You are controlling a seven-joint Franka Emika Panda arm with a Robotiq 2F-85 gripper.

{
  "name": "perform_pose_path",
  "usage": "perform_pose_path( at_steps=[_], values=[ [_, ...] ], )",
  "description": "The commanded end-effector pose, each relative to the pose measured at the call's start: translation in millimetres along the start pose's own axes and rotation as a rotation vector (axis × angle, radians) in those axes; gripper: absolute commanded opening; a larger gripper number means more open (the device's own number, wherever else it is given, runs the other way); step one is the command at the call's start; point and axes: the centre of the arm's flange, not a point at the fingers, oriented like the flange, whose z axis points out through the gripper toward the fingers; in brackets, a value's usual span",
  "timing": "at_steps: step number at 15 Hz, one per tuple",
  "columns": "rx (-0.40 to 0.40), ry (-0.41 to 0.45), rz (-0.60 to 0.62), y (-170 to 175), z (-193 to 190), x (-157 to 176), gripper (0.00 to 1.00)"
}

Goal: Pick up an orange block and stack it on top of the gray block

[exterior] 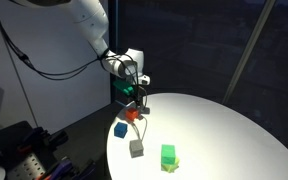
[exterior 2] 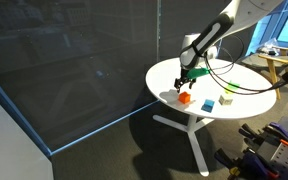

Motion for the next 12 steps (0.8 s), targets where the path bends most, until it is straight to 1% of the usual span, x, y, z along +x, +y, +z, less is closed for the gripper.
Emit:
perform_pose_path(
  at_steps=[1, 12],
  values=[
    [0.001, 0.0, 0.017, 0.7, 8.5, 13.3, 1.0],
    [-0.01, -0.026, 0.023, 4.5, 34.1, 17.0, 1.0]
  ],
)
